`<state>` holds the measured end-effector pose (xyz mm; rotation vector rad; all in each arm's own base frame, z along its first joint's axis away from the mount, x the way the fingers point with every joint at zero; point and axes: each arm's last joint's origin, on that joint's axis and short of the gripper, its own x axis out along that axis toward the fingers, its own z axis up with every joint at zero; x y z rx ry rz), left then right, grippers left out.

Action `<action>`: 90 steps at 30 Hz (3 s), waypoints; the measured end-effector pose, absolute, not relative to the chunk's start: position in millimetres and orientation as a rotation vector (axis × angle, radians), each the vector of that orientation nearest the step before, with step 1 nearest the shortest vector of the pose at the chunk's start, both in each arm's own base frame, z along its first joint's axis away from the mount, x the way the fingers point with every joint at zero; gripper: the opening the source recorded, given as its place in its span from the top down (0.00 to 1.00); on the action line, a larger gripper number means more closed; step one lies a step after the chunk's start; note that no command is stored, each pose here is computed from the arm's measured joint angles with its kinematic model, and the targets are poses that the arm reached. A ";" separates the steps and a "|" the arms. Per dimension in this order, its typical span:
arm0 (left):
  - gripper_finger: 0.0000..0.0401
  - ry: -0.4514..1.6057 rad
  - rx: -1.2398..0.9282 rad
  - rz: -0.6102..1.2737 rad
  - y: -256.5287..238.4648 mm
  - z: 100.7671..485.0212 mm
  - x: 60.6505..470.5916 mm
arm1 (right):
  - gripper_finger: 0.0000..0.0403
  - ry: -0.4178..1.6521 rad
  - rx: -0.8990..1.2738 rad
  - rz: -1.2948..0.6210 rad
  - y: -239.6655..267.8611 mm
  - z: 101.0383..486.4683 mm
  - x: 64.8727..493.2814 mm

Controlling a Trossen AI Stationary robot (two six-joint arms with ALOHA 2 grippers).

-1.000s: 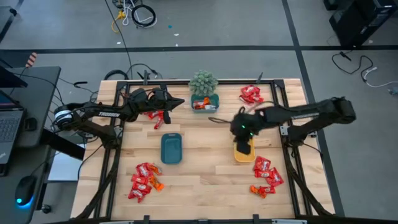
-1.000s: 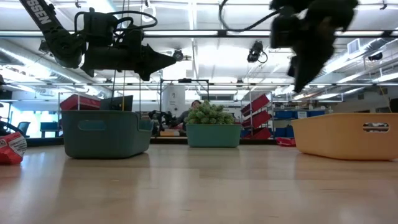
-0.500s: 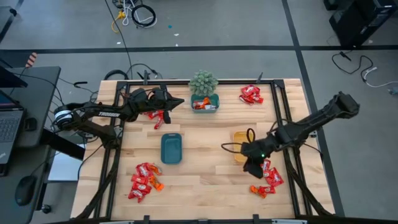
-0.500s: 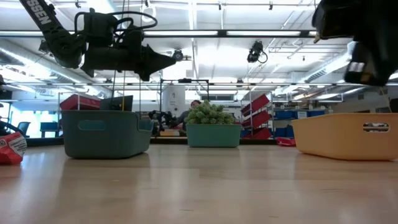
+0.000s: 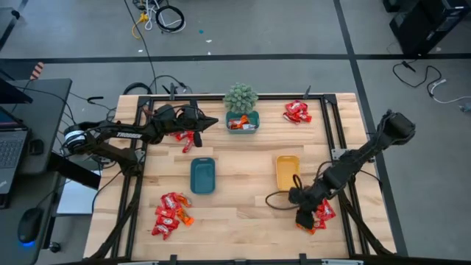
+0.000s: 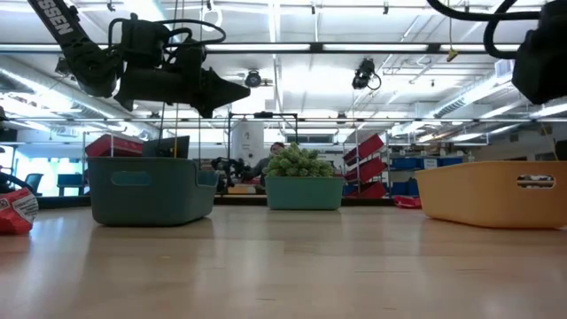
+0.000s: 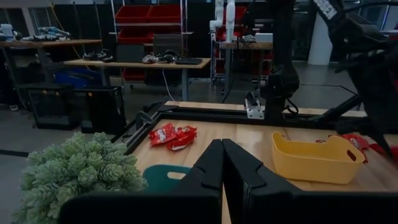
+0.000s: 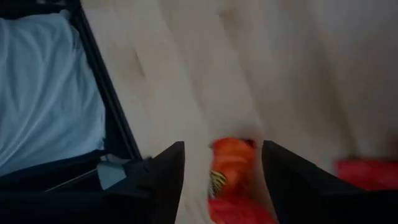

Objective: Sort candy
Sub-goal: Put the orange chocolate into the green bin

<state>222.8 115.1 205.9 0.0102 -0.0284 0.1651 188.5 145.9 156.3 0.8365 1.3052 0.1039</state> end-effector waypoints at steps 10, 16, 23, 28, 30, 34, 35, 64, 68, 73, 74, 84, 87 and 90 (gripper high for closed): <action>0.99 0.022 -0.014 0.164 114.8 200.6 223.0 | 0.50 1.440 0.812 0.174 171.2 125.6 190.7; 0.99 0.029 -0.022 0.163 114.8 199.9 223.0 | 0.51 1.441 0.813 0.168 171.7 125.9 190.4; 0.99 0.041 -0.029 0.163 114.8 198.6 223.0 | 0.51 1.523 0.886 0.163 172.5 130.7 183.4; 0.99 0.043 -0.029 0.163 114.8 198.4 223.0 | 0.51 1.579 0.871 0.176 178.0 127.0 178.0; 0.99 0.044 -0.030 0.163 114.8 198.3 222.9 | 0.51 1.577 0.872 0.177 178.3 126.6 178.5; 0.99 0.050 -0.032 0.163 114.7 197.7 222.9 | 0.53 1.552 0.876 0.184 179.5 126.5 180.4; 0.99 0.051 -0.032 0.163 114.7 197.6 222.9 | 0.53 1.547 0.876 0.182 179.4 126.4 180.6; 0.99 0.063 -0.042 0.164 114.7 196.2 222.8 | 0.99 1.314 0.750 0.256 138.9 153.9 219.0; 0.99 0.062 -0.041 0.164 114.7 196.4 222.8 | 1.00 1.258 0.646 0.227 110.6 182.4 230.0; 0.99 0.050 -0.034 0.164 114.7 197.6 222.9 | 1.00 1.143 0.475 0.198 71.7 224.1 246.5; 0.99 0.047 -0.033 0.164 114.7 197.9 222.9 | 1.00 1.120 0.436 0.186 63.5 232.0 250.2; 0.99 0.038 -0.026 0.164 114.8 198.9 222.9 | 1.00 0.917 0.071 -0.096 -38.0 267.9 300.8; 0.99 0.039 -0.025 0.164 114.8 198.9 223.0 | 1.00 0.879 0.016 -0.150 -71.0 261.8 321.0; 0.99 0.039 -0.025 0.164 114.8 198.8 222.9 | 1.00 0.852 -0.035 -0.188 -102.2 251.3 339.2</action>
